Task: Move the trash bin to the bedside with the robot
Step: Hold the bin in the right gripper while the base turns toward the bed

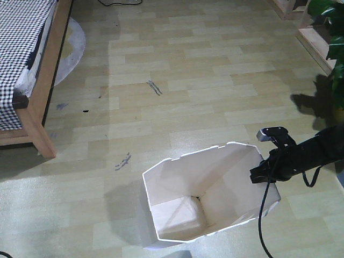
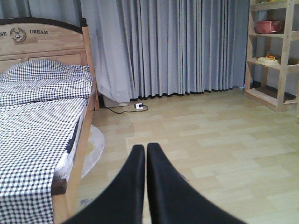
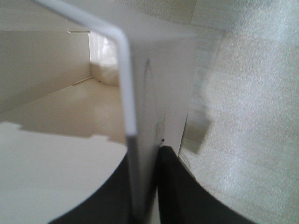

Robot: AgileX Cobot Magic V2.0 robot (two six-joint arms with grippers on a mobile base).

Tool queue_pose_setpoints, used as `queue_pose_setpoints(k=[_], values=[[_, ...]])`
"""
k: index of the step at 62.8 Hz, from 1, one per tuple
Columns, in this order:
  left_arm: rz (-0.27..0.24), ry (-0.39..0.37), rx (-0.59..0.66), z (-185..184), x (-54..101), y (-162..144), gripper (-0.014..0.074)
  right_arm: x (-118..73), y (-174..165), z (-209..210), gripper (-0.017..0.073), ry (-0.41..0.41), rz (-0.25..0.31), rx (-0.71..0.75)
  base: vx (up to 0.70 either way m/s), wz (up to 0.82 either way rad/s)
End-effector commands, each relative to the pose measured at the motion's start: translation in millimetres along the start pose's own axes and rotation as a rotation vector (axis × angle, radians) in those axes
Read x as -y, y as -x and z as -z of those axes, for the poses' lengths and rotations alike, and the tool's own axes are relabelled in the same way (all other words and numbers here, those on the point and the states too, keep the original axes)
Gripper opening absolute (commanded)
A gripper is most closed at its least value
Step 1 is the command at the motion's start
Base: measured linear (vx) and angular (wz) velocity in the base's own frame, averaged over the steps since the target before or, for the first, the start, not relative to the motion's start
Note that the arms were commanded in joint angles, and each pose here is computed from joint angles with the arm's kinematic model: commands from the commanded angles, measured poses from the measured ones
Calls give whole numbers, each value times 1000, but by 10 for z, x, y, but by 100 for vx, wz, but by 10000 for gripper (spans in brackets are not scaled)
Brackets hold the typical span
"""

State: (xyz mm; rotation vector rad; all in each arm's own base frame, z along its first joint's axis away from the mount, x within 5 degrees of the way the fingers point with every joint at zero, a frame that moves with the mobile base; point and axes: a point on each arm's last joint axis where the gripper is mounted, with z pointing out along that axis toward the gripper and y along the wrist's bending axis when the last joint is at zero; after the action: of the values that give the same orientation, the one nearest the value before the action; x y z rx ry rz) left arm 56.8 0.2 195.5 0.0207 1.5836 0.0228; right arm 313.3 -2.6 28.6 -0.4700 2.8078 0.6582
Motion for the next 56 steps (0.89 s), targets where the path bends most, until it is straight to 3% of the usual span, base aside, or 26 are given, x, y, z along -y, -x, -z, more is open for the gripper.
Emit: queue_pose_setpoints(k=[1,56], values=[[23,-7,77,8,4,36,-6,-201,178,224,-5,149,-29,95,26,0],[23,-7,77,8,4,36,-6,-201,178,224,-5,148,-30,95,28,6]])
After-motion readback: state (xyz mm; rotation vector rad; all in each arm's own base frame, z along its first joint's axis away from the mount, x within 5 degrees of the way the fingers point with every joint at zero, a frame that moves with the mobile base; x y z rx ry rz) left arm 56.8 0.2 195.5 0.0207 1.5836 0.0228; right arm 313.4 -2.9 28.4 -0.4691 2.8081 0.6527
